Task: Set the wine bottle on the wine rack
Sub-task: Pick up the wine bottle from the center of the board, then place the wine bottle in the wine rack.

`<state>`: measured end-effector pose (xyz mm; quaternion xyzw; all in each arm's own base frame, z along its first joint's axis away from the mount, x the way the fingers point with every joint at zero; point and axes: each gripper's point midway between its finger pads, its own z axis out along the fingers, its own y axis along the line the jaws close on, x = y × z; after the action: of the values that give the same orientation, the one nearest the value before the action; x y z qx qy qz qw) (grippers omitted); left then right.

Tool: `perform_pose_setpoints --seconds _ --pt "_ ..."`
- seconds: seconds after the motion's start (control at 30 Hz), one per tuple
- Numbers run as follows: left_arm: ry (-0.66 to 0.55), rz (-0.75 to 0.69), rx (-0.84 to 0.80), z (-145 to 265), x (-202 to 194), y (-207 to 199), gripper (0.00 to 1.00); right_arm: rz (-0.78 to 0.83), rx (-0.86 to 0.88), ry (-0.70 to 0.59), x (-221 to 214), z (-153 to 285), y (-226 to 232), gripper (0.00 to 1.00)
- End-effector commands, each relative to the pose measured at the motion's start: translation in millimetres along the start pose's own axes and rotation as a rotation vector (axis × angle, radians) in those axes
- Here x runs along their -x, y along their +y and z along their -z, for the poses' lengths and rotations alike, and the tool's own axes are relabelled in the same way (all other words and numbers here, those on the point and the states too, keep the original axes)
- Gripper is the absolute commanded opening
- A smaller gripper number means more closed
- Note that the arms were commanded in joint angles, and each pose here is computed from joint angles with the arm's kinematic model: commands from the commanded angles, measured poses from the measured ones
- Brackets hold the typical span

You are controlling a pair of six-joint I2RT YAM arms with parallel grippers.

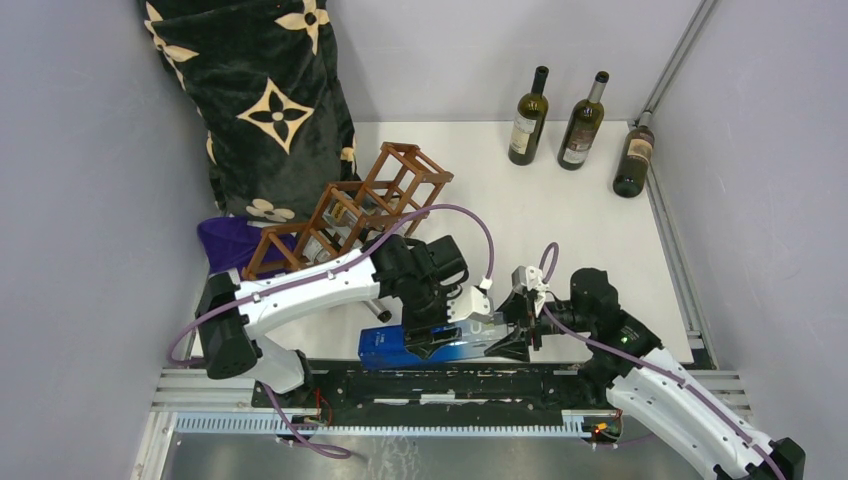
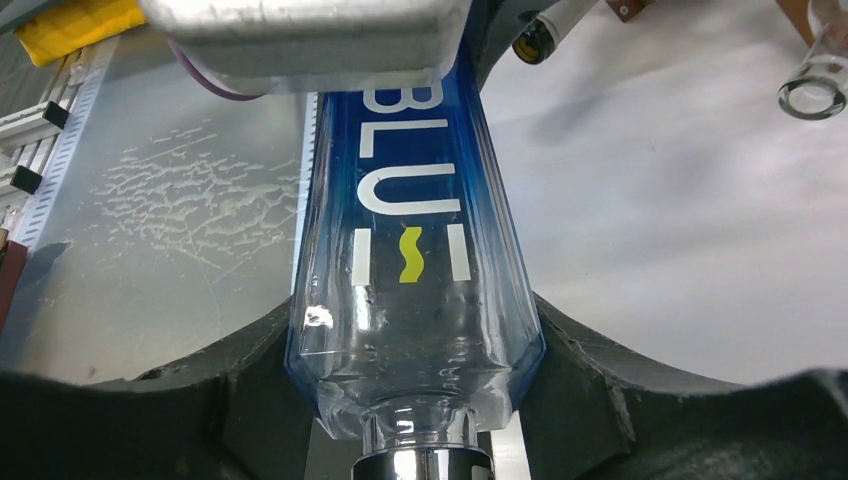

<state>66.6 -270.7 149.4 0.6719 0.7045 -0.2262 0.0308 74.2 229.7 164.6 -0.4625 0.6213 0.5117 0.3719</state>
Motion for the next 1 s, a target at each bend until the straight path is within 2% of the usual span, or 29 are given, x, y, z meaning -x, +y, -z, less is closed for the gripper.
perform_pose_setpoints --seconds 0.0,0.17,0.4,0.73,0.87,0.97 --pt "-0.247 -0.102 0.068 15 45 5 0.52 -0.037 -0.024 -0.054 24 4 6 0.00" --pt "-0.262 -0.100 0.064 1 42 9 0.64 -0.060 -0.107 -0.020 13 7 -6 0.00" --pt "-0.231 -0.088 0.092 -13 36 20 0.75 -0.069 -0.197 -0.010 9 10 -22 0.00" --pt "-0.240 -0.086 0.186 -7 34 36 0.90 -0.087 -0.297 0.011 -1 15 -39 0.00" --pt "-0.333 -0.087 0.305 23 46 47 0.91 -0.083 -0.388 0.011 3 26 -49 0.00" --pt "-0.474 -0.081 0.410 61 60 54 0.91 -0.083 -0.431 -0.001 7 32 -53 0.00"
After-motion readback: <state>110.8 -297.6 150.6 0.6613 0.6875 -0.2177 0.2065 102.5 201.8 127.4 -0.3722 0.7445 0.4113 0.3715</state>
